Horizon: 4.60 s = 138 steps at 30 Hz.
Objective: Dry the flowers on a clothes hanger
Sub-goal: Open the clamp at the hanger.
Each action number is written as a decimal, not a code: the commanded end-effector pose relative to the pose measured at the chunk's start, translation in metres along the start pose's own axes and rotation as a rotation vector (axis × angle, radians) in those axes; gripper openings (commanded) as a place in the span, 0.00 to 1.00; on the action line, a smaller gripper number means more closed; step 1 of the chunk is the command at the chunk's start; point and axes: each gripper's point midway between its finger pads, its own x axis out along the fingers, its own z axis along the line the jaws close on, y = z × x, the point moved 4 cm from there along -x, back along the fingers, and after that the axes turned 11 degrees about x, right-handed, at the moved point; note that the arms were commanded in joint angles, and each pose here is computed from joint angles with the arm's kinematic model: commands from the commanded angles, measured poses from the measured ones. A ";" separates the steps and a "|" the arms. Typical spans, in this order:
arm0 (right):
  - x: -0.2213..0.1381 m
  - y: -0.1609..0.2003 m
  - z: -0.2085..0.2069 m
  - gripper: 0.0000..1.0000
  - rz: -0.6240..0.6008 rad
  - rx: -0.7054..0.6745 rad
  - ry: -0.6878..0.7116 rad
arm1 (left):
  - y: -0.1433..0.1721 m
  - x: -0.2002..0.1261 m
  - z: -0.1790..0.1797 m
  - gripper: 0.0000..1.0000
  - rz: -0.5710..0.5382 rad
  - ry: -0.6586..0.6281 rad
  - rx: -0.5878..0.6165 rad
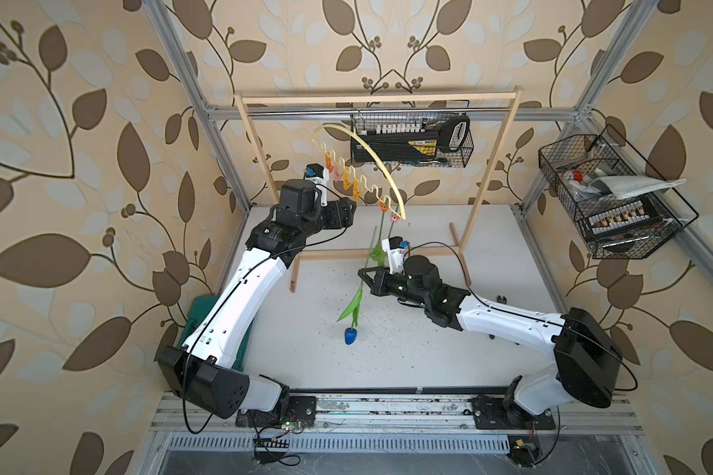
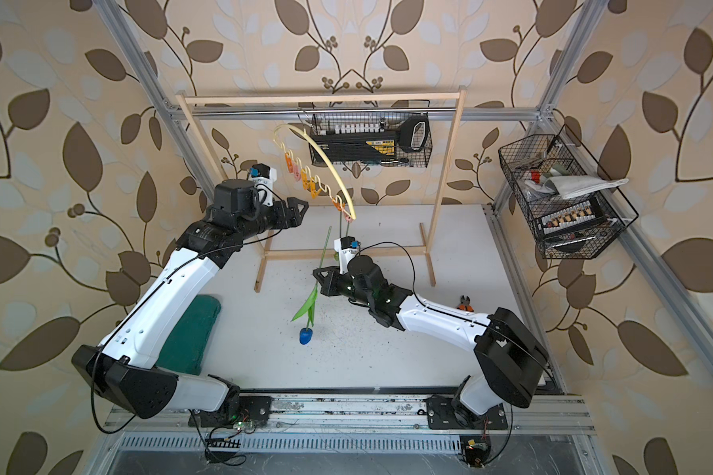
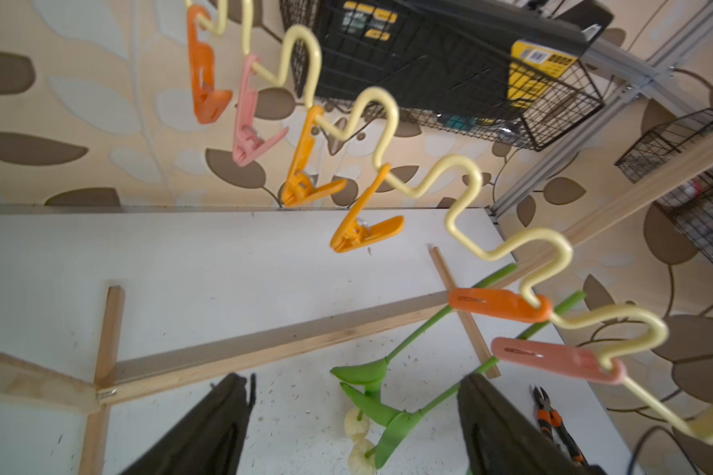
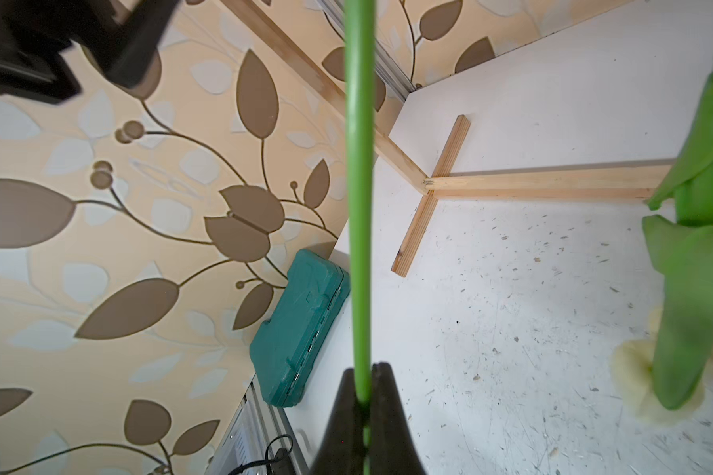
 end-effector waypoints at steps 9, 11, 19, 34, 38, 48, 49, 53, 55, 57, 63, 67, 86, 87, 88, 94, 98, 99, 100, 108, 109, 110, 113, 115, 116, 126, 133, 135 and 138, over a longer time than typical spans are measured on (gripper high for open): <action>0.007 0.004 0.012 0.00 -0.010 -0.026 -0.033 | -0.014 0.032 -0.001 0.75 -0.053 0.063 0.138; 0.007 0.010 0.013 0.00 0.016 -0.035 -0.033 | -0.017 0.036 0.000 0.74 -0.054 0.059 0.145; 0.004 0.015 0.016 0.00 0.051 -0.078 -0.025 | -0.019 0.054 0.004 0.73 -0.033 0.043 0.193; -0.002 0.013 0.020 0.00 0.064 -0.108 -0.011 | -0.029 0.065 0.006 0.71 -0.053 0.030 0.212; -0.003 0.013 0.021 0.00 0.065 -0.107 -0.013 | -0.027 0.069 0.007 0.71 -0.055 0.022 0.216; -0.006 0.011 0.025 0.00 0.064 -0.114 -0.011 | -0.022 0.079 -0.006 0.69 -0.071 -0.015 0.303; -0.006 0.011 0.024 0.00 0.064 -0.115 -0.006 | -0.020 0.081 -0.005 0.69 -0.066 -0.018 0.304; -0.006 0.010 0.022 0.00 0.063 -0.122 0.009 | -0.017 0.084 -0.004 0.68 -0.061 -0.023 0.305; -0.007 0.010 0.021 0.00 0.061 -0.122 0.016 | -0.017 0.084 -0.004 0.69 -0.061 -0.026 0.307; -0.007 0.009 0.022 0.00 0.062 -0.121 0.016 | -0.017 0.085 -0.004 0.69 -0.061 -0.027 0.307; -0.008 0.008 0.025 0.00 0.065 -0.126 0.012 | -0.017 0.090 -0.002 0.67 -0.058 -0.039 0.311; -0.009 0.006 0.025 0.00 0.063 -0.126 0.013 | -0.017 0.092 0.001 0.64 -0.063 -0.054 0.316; -0.005 0.007 0.027 0.00 0.082 -0.129 0.002 | -0.024 0.092 0.002 0.40 -0.075 -0.068 0.313; -0.005 0.007 0.027 0.00 0.082 -0.129 0.001 | -0.024 0.093 0.001 0.40 -0.075 -0.067 0.313; -0.005 0.007 0.027 0.00 0.083 -0.129 0.000 | -0.024 0.093 0.002 0.40 -0.075 -0.069 0.311; -0.006 0.007 0.028 0.00 0.089 -0.132 -0.005 | -0.024 0.097 0.004 0.46 -0.077 -0.085 0.309; -0.005 0.008 0.027 0.00 0.095 -0.134 -0.004 | -0.025 0.098 0.004 0.40 -0.084 -0.085 0.303; -0.005 0.009 0.027 0.00 0.098 -0.134 -0.005 | -0.026 0.097 0.004 0.36 -0.087 -0.085 0.302; -0.004 0.009 0.026 0.00 0.099 -0.133 -0.004 | -0.026 0.097 0.004 0.33 -0.088 -0.085 0.301; -0.001 0.011 0.027 0.00 0.115 -0.135 -0.012 | -0.030 0.094 0.003 0.26 -0.099 -0.084 0.302; -0.001 0.012 0.027 0.00 0.120 -0.137 -0.013 | -0.030 0.093 0.003 0.29 -0.102 -0.087 0.302; -0.001 0.012 0.028 0.00 0.120 -0.137 -0.016 | -0.031 0.093 0.003 0.33 -0.105 -0.085 0.302; 0.000 0.013 0.028 0.00 0.131 -0.138 -0.020 | -0.032 0.094 0.003 0.39 -0.111 -0.086 0.304; 0.000 0.013 0.028 0.00 0.134 -0.139 -0.022 | -0.032 0.095 0.003 0.39 -0.112 -0.084 0.305; 0.001 0.014 0.027 0.00 0.138 -0.141 -0.019 | -0.032 0.095 0.003 0.39 -0.114 -0.085 0.304; 0.005 0.016 0.028 0.00 0.155 -0.140 -0.026 | -0.034 0.091 0.003 0.56 -0.120 -0.090 0.311; 0.005 0.017 0.026 0.00 0.161 -0.141 -0.021 | -0.034 0.094 0.003 0.47 -0.130 -0.091 0.310; 0.005 0.018 0.026 0.00 0.163 -0.141 -0.023 | -0.035 0.094 0.003 0.44 -0.134 -0.091 0.308; 0.005 0.018 0.026 0.00 0.168 -0.140 -0.024 | -0.035 0.094 0.003 0.39 -0.136 -0.091 0.308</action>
